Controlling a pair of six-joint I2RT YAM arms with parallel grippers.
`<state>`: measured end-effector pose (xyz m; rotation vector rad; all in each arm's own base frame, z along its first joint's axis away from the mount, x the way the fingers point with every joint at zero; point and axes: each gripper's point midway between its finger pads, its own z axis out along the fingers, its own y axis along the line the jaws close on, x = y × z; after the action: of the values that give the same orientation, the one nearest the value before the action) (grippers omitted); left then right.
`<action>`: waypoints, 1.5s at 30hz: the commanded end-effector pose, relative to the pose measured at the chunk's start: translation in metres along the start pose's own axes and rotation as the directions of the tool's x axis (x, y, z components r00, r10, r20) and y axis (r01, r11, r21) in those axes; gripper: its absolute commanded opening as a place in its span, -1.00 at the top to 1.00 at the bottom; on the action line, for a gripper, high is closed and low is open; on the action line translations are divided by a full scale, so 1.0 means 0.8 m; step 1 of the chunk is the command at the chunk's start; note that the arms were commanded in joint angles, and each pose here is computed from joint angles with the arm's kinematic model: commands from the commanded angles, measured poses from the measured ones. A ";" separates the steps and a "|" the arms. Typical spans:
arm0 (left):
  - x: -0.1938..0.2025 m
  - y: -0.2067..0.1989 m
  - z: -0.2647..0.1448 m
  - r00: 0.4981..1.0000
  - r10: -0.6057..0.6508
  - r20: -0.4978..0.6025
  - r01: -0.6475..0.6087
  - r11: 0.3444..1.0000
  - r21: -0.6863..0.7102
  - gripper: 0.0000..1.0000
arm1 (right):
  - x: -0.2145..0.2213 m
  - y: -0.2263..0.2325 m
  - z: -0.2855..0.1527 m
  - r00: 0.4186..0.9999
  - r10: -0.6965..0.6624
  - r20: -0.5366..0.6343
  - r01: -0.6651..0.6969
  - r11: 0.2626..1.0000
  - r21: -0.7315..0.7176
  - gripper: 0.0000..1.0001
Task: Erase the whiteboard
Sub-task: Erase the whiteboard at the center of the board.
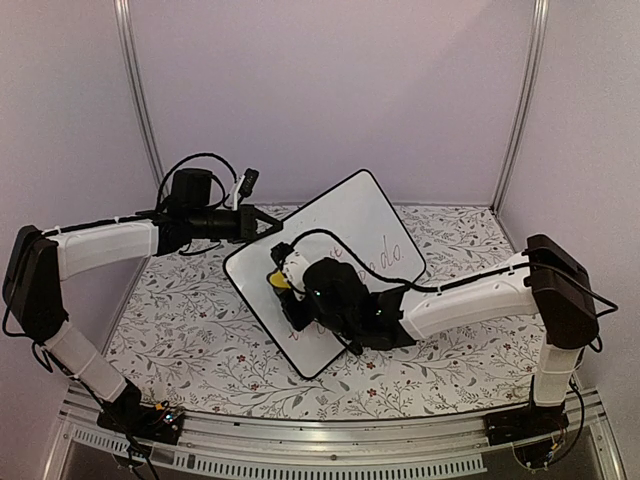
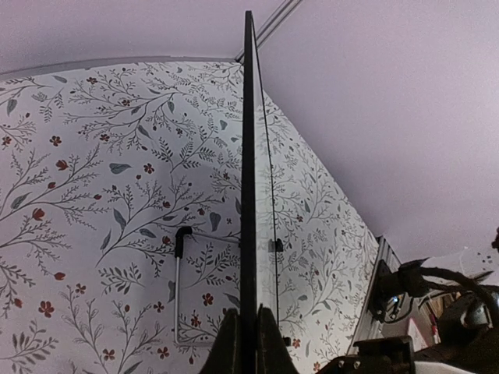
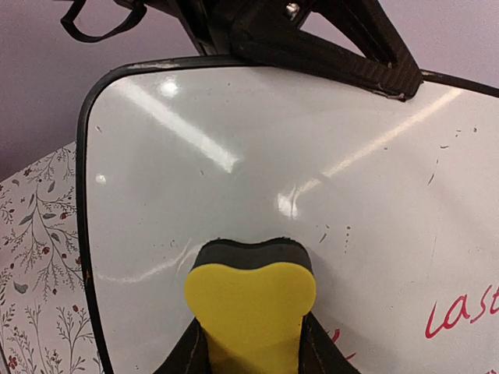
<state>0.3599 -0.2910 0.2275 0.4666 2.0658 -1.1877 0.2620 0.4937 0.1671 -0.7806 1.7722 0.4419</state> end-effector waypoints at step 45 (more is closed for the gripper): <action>-0.017 -0.032 -0.011 0.996 0.076 0.050 -0.079 0.995 0.066 1.00 | 0.067 -0.028 0.005 0.984 -0.114 -0.139 0.121 0.992 0.044 0.34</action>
<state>0.3609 -0.2897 0.2277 0.4628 2.0651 -1.1853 0.2678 0.4939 0.1704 -0.8344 1.7176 0.3715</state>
